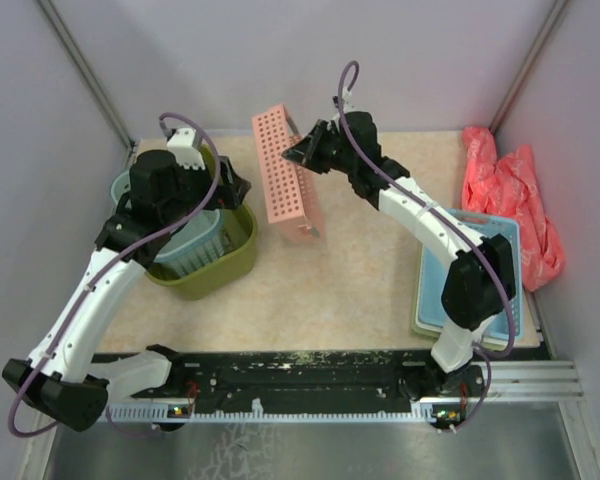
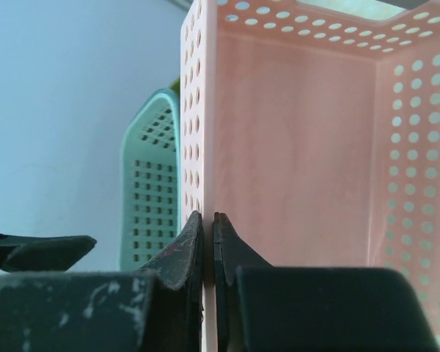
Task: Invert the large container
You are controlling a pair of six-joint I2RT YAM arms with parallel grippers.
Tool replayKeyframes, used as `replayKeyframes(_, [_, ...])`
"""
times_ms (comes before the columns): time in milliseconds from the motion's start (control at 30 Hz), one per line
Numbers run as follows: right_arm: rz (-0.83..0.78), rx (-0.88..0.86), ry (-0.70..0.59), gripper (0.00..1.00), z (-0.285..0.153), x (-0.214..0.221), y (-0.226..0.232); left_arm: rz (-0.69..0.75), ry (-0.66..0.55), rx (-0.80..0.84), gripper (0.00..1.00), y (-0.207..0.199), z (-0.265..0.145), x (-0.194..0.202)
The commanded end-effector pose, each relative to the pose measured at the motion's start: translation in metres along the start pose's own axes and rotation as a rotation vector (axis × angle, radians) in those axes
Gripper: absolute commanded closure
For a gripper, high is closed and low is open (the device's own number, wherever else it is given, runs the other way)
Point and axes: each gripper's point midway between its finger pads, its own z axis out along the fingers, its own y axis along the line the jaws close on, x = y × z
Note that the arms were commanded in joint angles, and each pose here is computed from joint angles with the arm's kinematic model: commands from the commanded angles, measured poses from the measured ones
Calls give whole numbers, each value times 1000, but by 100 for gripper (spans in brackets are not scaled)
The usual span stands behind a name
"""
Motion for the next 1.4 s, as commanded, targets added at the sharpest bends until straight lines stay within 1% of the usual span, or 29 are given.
replayKeyframes(0, [104, -295, -78, 100, -6, -28, 45, -9, -30, 72, 0, -12, -10, -5])
replayKeyframes(167, [215, -372, -93, 100, -16, -28, 18, -12, -15, 132, 0, -21, -9, 3])
replayKeyframes(333, [319, -448, -57, 100, -35, -19, -17, 2, 1, 156, 0, -24, -6, 9])
replayKeyframes(433, [333, -416, -58, 100, -42, -18, -38, 6, 15, 162, 0, -24, -2, 12])
replayKeyframes(500, [336, -360, -48, 100, -42, -13, -57, 3, 18, 172, 0, -26, -1, 13])
replayKeyframes(600, [329, -300, -52, 100, -56, -14, -70, 2, 26, 180, 0, -27, 1, 14])
replayKeyframes(767, [389, -324, -63, 100, -71, -16, -91, 3, 46, 187, 0, -27, 5, 21])
replayKeyframes(1200, [484, -300, -77, 100, -83, -19, -135, -7, 79, 208, 0, -30, 14, 27])
replayKeyframes(1367, [500, -289, -86, 96, -89, -21, -147, -12, 85, 217, 0, -32, 17, 28])
